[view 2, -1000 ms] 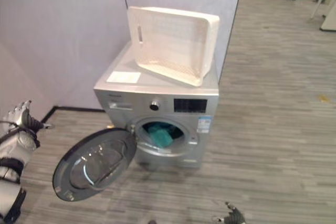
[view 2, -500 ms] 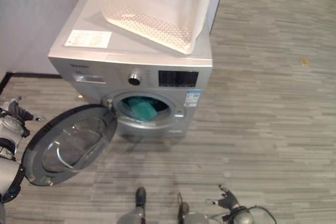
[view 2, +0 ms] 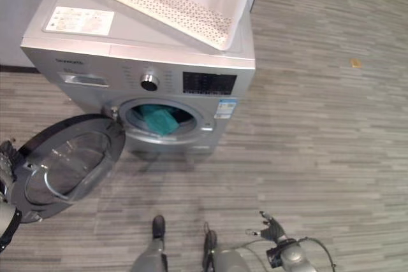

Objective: Grab the laundry basket,head to the washer,open it,put in the laundry and shut it.

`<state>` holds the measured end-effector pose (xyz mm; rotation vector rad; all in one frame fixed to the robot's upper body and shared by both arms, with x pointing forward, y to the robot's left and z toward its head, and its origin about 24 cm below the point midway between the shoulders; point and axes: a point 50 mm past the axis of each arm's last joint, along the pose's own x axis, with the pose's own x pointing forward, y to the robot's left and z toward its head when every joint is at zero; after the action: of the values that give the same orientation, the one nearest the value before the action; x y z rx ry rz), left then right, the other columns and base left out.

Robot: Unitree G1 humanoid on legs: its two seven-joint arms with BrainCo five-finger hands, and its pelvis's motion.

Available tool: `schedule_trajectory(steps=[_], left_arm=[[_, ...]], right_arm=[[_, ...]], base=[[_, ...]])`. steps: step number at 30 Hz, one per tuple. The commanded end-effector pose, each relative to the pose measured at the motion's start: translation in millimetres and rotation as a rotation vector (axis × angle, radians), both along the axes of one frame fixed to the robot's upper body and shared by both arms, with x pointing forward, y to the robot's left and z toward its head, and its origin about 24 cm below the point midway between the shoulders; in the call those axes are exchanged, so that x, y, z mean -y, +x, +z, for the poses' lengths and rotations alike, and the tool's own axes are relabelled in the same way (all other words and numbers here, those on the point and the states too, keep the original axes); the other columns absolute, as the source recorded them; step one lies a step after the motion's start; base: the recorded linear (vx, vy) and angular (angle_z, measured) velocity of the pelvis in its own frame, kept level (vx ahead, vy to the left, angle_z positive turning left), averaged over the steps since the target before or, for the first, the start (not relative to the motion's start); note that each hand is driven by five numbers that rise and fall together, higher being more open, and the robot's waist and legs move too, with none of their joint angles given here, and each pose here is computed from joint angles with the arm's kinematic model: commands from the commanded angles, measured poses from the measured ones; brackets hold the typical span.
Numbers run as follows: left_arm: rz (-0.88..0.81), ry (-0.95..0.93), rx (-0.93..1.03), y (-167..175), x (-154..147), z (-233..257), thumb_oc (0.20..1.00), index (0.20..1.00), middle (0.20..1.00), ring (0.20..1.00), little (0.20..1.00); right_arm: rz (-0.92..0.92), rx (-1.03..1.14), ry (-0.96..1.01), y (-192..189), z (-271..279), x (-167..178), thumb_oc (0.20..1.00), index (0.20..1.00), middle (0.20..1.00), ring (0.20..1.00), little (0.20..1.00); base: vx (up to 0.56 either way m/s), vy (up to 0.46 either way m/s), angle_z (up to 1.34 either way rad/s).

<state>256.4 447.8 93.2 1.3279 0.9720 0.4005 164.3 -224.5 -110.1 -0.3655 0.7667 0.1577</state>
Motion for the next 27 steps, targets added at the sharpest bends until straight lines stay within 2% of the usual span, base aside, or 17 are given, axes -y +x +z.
schedule_trajectory(steps=[1,2,3,5,6,9,11,13,15,16,17,20,21,24,25,27], left_arm=[[0.058,-0.134,-0.236,-36.0,-1.7,-43.6,1.0,1.0,1.0,1.0,1.0],[0.059,-0.136,-0.237,-36.6,-1.7,-44.2,1.0,1.0,1.0,1.0,1.0],[0.025,-0.221,-0.323,-46.0,12.2,-73.7,1.0,1.0,1.0,1.0,1.0],[-0.015,-0.333,-0.322,-45.1,31.8,-96.6,1.0,1.0,1.0,1.0,1.0],[-0.014,-0.334,-0.322,-45.4,31.9,-96.9,1.0,1.0,1.0,1.0,1.0],[-0.125,-0.481,-0.35,-46.3,70.2,-132.8,1.0,1.0,1.0,1.0,1.0],[-0.351,-0.669,-0.246,-19.9,134.8,-148.5,1.0,1.0,1.0,1.0,1.0],[-0.45,-0.804,-0.168,-11.7,169.9,-151.0,1.0,1.0,1.0,1.0,1.0],[-0.546,-0.889,-0.083,-3.0,199.9,-146.9,1.0,1.0,1.0,1.0,1.0],[-0.546,-0.889,-0.083,-3.0,200.0,-146.9,1.0,1.0,1.0,1.0,1.0],[-0.582,-0.922,0.043,9.9,220.7,-139.4,1.0,1.0,1.0,1.0,1.0],[-0.67,-0.866,0.199,40.2,242.9,-115.5,1.0,1.0,1.0,1.0,1.0],[-0.67,-0.866,0.199,40.2,242.9,-115.5,1.0,1.0,1.0,1.0,1.0],[-0.798,-0.877,0.408,79.3,279.1,-68.0,1.0,1.0,1.0,1.0,1.0],[-0.798,-0.877,0.408,79.4,278.9,-67.7,1.0,1.0,1.0,1.0,1.0],[-0.956,-0.943,0.579,84.0,298.8,-23.1,1.0,1.0,1.0,1.0,1.0]], right_arm=[[-0.021,-0.017,-0.023,-10.6,1.6,12.4,1.0,1.0,1.0,1.0,1.0],[-0.02,-0.018,-0.025,-10.8,1.6,12.7,1.0,1.0,1.0,1.0,1.0],[-0.005,-0.009,-0.031,-7.9,4.8,13.9,1.0,1.0,1.0,1.0,1.0],[-0.007,-0.003,-0.032,-5.5,6.6,15.8,1.0,1.0,1.0,1.0,1.0],[-0.006,-0.003,-0.033,-5.6,6.7,16.0,1.0,1.0,1.0,1.0,1.0],[0.008,0.013,-0.032,-2.3,10.9,17.2,1.0,1.0,1.0,1.0,1.0],[0.001,0.029,-0.047,1.4,14.0,22.0,1.0,1.0,1.0,1.0,1.0],[0.003,0.045,-0.046,2.4,17.0,23.7,1.0,1.0,1.0,1.0,1.0],[0.008,0.051,-0.057,1.3,17.5,26.4,1.0,1.0,1.0,1.0,1.0],[0.008,0.051,-0.057,1.2,17.4,26.5,1.0,1.0,1.0,1.0,1.0],[-0.005,0.054,-0.065,0.6,16.3,28.9,1.0,1.0,1.0,1.0,1.0],[-0.01,0.059,-0.073,-2.2,15.0,28.2,1.0,1.0,1.0,1.0,1.0],[-0.01,0.059,-0.073,-2.2,15.0,28.2,1.0,1.0,1.0,1.0,1.0],[-0.045,-0.002,-0.103,-8.3,1.2,28.0,1.0,1.0,1.0,1.0,1.0],[-0.044,-0.001,-0.102,-8.1,1.2,27.8,1.0,1.0,1.0,1.0,1.0],[-0.057,-0.03,-0.114,-11.9,-4.9,26.7,1.0,1.0,1.0,1.0,1.0]], base=[[0.0,0.014,-0.08],[0.0,0.026,-0.08],[0.01,0.017,-0.09],[0.01,0.022,-0.08],[0.01,0.019,-0.09],[0.01,0.017,-0.08],[0.01,0.001,-0.02],[0.02,-0.003,0.03],[0.0,0.0,0.0],[0.0,0.0,0.0],[0.0,0.0,0.0],[0.0,0.0,0.0],[-0.01,-0.018,0.06],[-0.03,-0.025,0.1],[-0.08,-0.01,-0.01],[-0.05,-0.007,-0.12]])
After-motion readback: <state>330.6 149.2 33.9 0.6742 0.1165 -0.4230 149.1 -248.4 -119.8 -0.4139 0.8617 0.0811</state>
